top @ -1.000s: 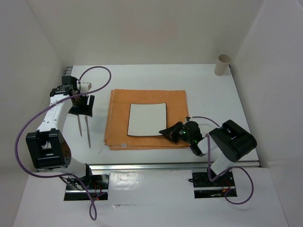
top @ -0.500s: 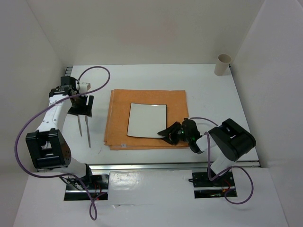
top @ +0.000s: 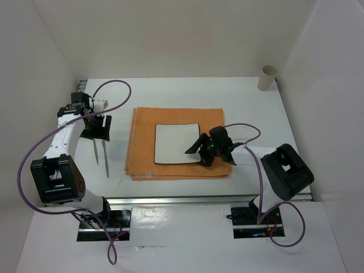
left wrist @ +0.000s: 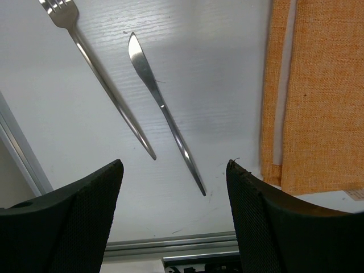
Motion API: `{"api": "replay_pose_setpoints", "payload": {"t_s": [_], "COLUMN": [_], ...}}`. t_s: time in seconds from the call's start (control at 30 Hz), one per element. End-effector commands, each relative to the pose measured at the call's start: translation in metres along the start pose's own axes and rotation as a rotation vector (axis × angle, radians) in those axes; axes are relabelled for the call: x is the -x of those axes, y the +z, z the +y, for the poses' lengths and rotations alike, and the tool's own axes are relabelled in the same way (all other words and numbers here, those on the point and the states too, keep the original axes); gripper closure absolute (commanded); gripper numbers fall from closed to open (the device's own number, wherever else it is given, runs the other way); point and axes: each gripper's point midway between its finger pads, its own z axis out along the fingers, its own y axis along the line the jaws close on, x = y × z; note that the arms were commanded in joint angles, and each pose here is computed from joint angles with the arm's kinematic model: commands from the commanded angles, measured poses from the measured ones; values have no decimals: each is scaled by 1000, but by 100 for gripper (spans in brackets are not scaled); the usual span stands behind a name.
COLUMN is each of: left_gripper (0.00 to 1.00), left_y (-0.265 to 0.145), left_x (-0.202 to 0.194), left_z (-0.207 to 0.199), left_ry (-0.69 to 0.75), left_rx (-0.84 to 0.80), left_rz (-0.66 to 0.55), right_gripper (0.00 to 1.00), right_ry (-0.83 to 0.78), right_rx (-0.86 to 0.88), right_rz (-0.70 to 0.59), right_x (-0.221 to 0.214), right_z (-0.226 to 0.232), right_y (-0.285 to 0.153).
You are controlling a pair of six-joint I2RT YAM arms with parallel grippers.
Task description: Set the dinner table for one person
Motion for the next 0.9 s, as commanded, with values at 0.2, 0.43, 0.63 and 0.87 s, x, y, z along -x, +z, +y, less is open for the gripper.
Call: {"api": "replay_pose_setpoints", "payload": {"t_s": [0.2,0.43,0.63,0.87], "left_gripper": [19,17,13,14], "left_y": [-8,-9,-9,6], "left_x": [3,6,7,-8], "left_z": [7,15,22,26], "left_ry": [14,24,41,66], "left_rx": [16,56,86,87], "left_rz": [-31,-29,-11,85], "right_gripper": [12,0,0,0], "right_ry": [-111,-189,-308,-495], "right_rx": [-247,-331,-403,-468], "right_rz": [-9,-23,-213,-446], "right_x": [7,8,37,90], "right_z": [-9,-5,11,45], "right_y": [-31,-64,-114,-148]}}
